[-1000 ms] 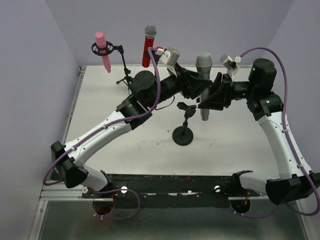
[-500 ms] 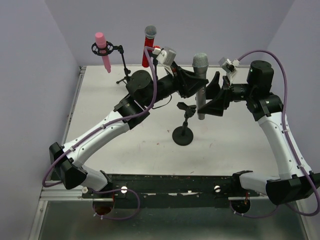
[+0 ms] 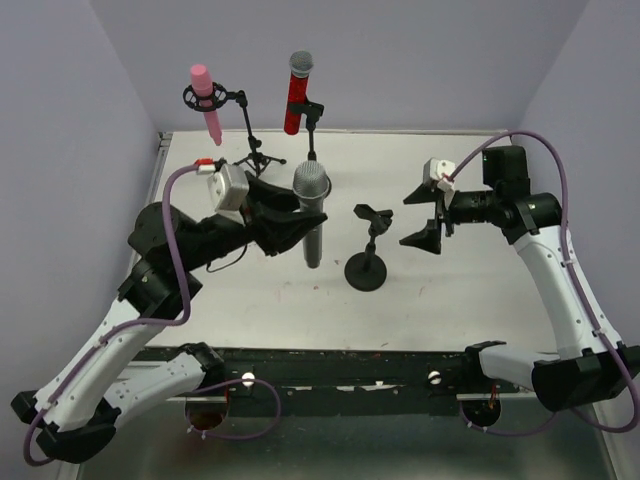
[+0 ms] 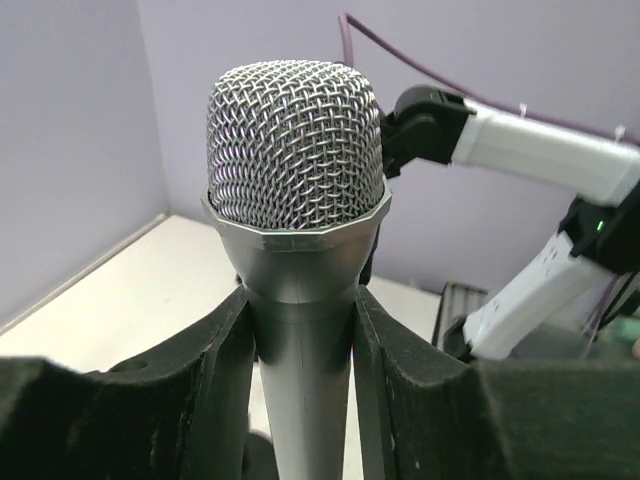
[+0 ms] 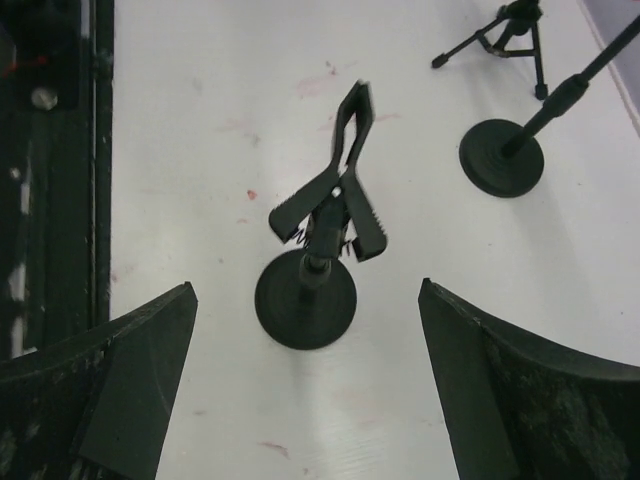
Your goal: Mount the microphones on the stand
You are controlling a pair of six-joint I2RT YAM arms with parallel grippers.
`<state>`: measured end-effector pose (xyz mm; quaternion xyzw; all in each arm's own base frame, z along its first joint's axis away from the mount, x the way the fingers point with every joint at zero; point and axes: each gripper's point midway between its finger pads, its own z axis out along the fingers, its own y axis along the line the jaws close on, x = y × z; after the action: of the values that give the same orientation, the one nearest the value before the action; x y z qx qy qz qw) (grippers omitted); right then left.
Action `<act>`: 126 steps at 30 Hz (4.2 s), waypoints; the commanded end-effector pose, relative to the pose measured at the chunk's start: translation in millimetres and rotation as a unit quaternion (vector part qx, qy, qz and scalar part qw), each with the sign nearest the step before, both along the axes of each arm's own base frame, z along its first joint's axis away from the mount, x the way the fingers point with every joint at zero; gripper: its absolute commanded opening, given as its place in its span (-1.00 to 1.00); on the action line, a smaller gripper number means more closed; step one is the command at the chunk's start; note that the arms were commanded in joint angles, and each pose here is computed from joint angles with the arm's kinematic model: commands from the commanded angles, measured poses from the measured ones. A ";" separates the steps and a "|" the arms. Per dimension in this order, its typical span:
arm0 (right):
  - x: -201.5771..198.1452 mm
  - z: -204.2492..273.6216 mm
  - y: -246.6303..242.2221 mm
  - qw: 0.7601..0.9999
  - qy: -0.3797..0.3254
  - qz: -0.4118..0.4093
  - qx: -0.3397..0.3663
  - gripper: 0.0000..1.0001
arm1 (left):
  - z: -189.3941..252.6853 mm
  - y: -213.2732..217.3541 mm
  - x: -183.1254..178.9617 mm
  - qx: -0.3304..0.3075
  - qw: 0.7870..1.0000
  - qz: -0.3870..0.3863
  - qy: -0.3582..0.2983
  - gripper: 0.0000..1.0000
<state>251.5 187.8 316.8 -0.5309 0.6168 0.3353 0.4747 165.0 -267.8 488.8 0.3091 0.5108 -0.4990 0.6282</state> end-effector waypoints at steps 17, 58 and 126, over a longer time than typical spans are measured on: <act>17.2 -56.4 25.4 0.998 0.011 0.052 0.023 0.99 | -182.1 62.3 0.5 0.179 0.978 0.101 -0.033 -1.00; -1.3 -55.6 47.1 0.995 0.009 0.100 0.012 -0.65 | -94.9 -19.0 74.6 0.145 0.989 0.007 -0.041 -1.00; -21.2 -51.9 47.1 0.990 0.060 0.106 0.068 -0.74 | -120.3 -80.4 96.3 0.031 0.996 -0.026 -0.079 -1.00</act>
<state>245.0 232.2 265.2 -0.5517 0.5596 0.4177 0.4560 272.6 -351.9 335.5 0.4087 0.5122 -0.4496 0.6071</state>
